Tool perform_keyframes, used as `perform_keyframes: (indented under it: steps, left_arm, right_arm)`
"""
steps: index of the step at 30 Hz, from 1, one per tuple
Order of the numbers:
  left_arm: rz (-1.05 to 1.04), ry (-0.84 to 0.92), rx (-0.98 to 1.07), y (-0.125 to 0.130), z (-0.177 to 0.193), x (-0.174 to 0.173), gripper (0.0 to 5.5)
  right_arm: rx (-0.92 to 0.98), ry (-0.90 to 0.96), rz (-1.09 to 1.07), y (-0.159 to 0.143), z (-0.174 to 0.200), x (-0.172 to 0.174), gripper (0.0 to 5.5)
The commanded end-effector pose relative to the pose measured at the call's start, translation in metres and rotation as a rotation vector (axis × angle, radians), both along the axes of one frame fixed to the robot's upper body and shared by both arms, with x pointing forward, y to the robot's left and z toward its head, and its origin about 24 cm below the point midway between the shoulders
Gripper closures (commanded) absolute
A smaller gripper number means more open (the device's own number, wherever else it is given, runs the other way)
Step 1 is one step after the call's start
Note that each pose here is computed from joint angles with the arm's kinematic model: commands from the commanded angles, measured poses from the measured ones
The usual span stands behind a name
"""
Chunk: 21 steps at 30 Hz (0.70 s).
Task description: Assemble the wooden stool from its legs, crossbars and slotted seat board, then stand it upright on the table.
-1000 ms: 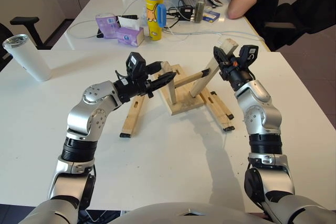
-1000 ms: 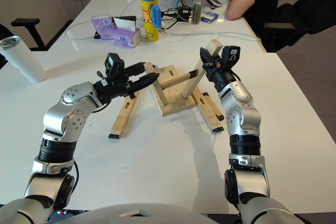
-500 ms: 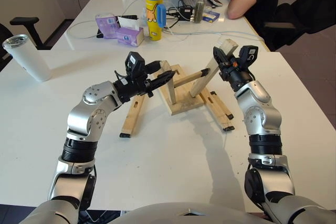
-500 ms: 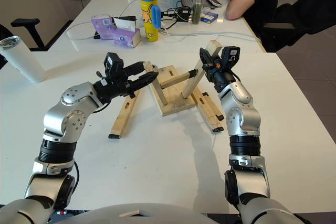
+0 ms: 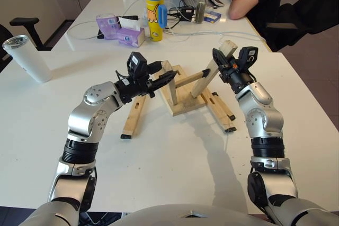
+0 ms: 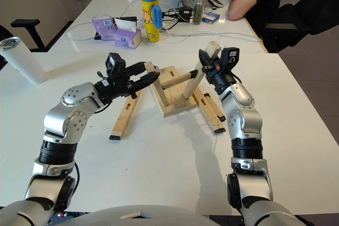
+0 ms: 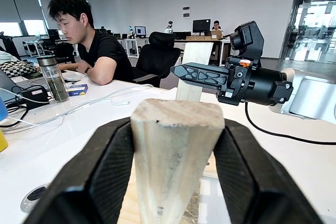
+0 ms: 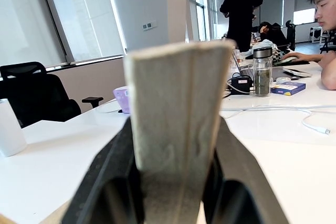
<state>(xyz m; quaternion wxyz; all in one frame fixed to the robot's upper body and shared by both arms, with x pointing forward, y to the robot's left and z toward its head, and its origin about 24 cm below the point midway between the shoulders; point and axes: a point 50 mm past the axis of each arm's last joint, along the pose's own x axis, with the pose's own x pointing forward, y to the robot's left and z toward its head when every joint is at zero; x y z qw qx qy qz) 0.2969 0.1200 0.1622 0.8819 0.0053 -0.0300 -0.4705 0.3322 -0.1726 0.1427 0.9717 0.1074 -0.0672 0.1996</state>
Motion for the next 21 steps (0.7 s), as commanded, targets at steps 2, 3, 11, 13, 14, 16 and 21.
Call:
perform_keyframes:
  steps: [2, 3, 11, 13, 14, 16, 21]
  left_arm:
    - [0.010, 0.083, 0.106, 0.002, -0.021, -0.003, 3.31]
    - [0.012, 0.084, 0.109, 0.002, -0.022, -0.003, 3.32]
    - [0.048, 0.095, 0.109, 0.005, -0.025, 0.001, 3.33]
    - [0.050, 0.097, 0.105, 0.005, -0.025, 0.001, 3.33]
    - [0.051, 0.098, 0.104, 0.005, -0.025, 0.001, 3.33]
    - [0.053, 0.097, 0.102, 0.005, -0.025, 0.001, 3.33]
    - [0.061, 0.092, 0.098, 0.005, -0.025, 0.002, 3.33]
  right_arm:
    - [-0.096, 0.116, 0.015, 0.003, -0.029, -0.005, 4.48]
    - [-0.112, 0.119, 0.023, 0.004, -0.031, -0.005, 4.48]
    - [-0.312, 0.302, 0.083, 0.007, -0.068, -0.012, 3.58]
    - [-0.370, 0.364, 0.107, 0.007, -0.080, -0.015, 3.29]
    - [-0.399, 0.401, 0.120, 0.007, -0.086, -0.017, 3.10]
    - [-0.425, 0.418, 0.125, 0.006, -0.090, -0.018, 2.80]
    - [-0.312, 0.330, 0.087, 0.008, -0.068, -0.010, 2.80]
